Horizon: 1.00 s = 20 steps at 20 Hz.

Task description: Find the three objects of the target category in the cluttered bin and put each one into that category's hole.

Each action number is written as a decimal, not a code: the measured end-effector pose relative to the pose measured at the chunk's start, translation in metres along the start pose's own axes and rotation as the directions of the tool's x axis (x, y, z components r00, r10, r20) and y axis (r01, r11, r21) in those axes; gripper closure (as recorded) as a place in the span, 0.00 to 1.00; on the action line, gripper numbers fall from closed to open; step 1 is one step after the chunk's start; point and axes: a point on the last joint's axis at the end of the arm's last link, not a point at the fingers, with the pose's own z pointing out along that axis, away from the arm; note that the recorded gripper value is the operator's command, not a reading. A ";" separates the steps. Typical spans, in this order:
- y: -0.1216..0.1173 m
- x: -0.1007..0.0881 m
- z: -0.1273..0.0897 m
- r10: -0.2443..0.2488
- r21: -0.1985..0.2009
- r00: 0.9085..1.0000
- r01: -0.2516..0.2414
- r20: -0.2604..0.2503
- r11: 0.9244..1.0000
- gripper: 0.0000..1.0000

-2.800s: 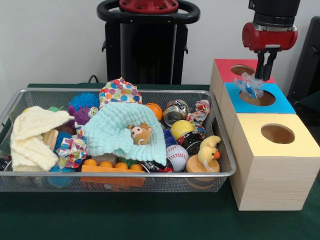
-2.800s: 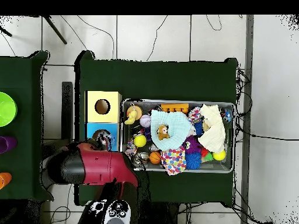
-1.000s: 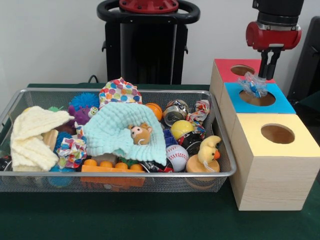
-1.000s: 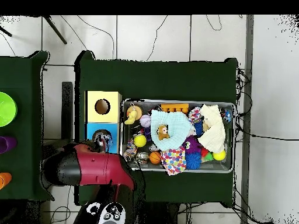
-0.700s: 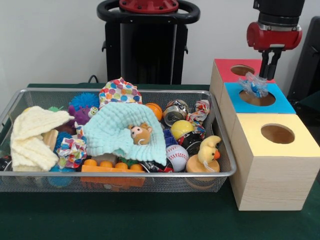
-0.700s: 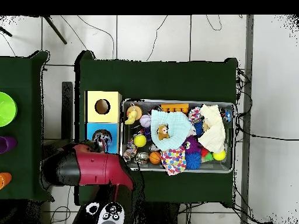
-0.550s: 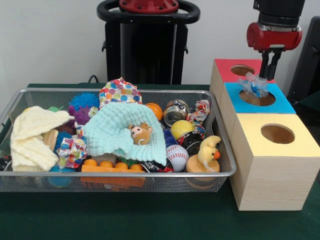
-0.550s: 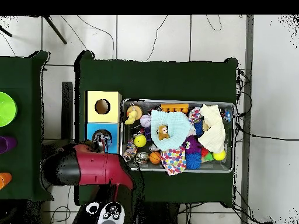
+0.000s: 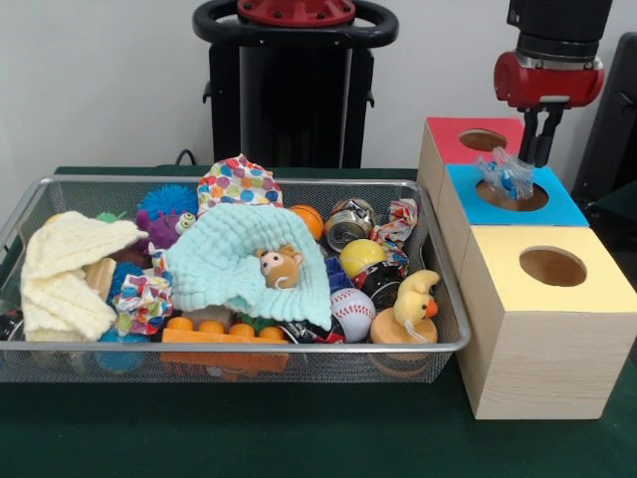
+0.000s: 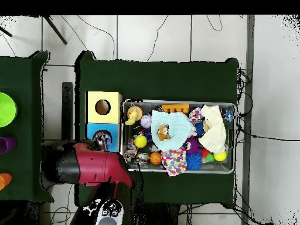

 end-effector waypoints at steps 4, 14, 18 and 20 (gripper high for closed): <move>0.000 -0.003 0.003 -0.003 0.010 1.000 0.003 0.002 1.000 1.00; 0.002 -0.009 0.003 -0.009 0.017 1.000 0.009 0.013 1.000 1.00; 0.003 -0.010 0.003 -0.010 0.016 1.000 0.010 0.015 1.000 1.00; 0.003 -0.010 0.003 -0.008 0.016 1.000 0.007 0.015 1.000 1.00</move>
